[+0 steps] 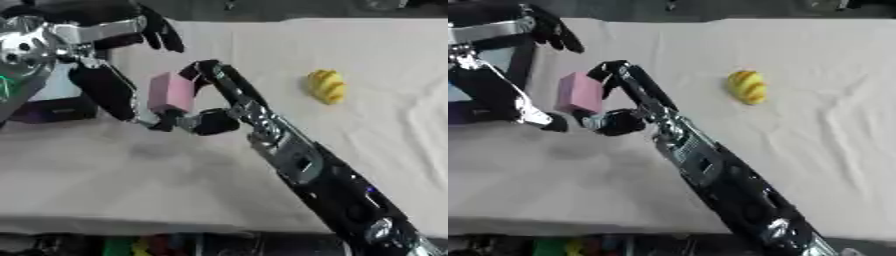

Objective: Pick up the objects with one hand, pass them to the other hand, and then place them into the box on the other side of the table.

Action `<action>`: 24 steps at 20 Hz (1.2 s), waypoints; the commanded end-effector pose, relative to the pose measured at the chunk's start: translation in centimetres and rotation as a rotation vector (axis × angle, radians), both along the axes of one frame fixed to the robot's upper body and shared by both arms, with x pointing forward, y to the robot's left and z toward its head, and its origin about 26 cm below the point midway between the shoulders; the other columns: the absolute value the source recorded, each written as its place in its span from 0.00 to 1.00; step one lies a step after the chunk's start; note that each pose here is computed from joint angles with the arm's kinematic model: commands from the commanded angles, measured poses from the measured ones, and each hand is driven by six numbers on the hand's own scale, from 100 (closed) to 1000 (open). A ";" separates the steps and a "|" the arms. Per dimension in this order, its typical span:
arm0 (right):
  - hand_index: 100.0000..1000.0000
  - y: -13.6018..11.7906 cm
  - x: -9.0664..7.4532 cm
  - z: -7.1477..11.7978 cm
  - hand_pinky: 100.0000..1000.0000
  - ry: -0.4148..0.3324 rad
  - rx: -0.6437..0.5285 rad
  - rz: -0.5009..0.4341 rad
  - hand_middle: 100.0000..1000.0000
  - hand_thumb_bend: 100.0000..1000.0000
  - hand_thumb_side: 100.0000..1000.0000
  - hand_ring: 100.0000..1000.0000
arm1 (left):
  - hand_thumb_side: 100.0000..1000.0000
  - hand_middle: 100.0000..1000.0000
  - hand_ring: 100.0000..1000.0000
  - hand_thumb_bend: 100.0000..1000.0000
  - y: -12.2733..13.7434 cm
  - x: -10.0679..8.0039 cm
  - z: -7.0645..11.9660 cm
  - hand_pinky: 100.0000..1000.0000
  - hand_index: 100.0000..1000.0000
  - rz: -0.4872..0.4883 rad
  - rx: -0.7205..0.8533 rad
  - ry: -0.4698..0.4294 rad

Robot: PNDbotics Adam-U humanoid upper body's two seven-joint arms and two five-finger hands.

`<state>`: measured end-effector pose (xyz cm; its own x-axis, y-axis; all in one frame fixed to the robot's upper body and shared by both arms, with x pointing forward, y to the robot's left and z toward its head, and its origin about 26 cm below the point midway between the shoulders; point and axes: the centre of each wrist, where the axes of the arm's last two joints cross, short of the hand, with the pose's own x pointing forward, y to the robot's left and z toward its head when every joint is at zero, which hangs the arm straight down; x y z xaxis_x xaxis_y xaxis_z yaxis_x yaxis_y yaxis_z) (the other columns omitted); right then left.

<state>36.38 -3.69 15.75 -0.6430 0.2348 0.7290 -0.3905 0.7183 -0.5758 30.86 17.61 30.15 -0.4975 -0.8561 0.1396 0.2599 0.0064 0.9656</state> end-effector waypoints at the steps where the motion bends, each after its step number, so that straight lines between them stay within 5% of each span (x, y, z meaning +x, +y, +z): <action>1: 0.47 0.1 -0.4 1.5 0.74 -0.032 0.015 0.023 0.46 0.20 0.00 0.49 | 0.14 0.75 0.79 0.56 0.6 0.4 0.3 0.84 0.79 0.163 0.024 0.165; 17: 0.47 0.1 -0.9 2.3 0.75 -0.040 0.019 0.047 0.46 0.20 0.00 0.49 | 0.12 0.70 0.76 0.37 0.3 0.8 -0.2 0.81 0.72 0.203 -0.036 0.105; 24: 0.46 0.1 -1.0 2.5 0.74 -0.044 0.022 0.053 0.46 0.20 0.00 0.49 | 0.09 0.72 0.77 0.47 0.3 0.9 -0.5 0.81 0.75 0.200 -0.026 0.117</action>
<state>35.70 -3.84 16.84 -0.6533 0.2105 0.7273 -0.4097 0.7095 -0.5734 31.83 17.70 29.02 -0.4040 -0.8981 0.1740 0.2485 0.0753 0.9657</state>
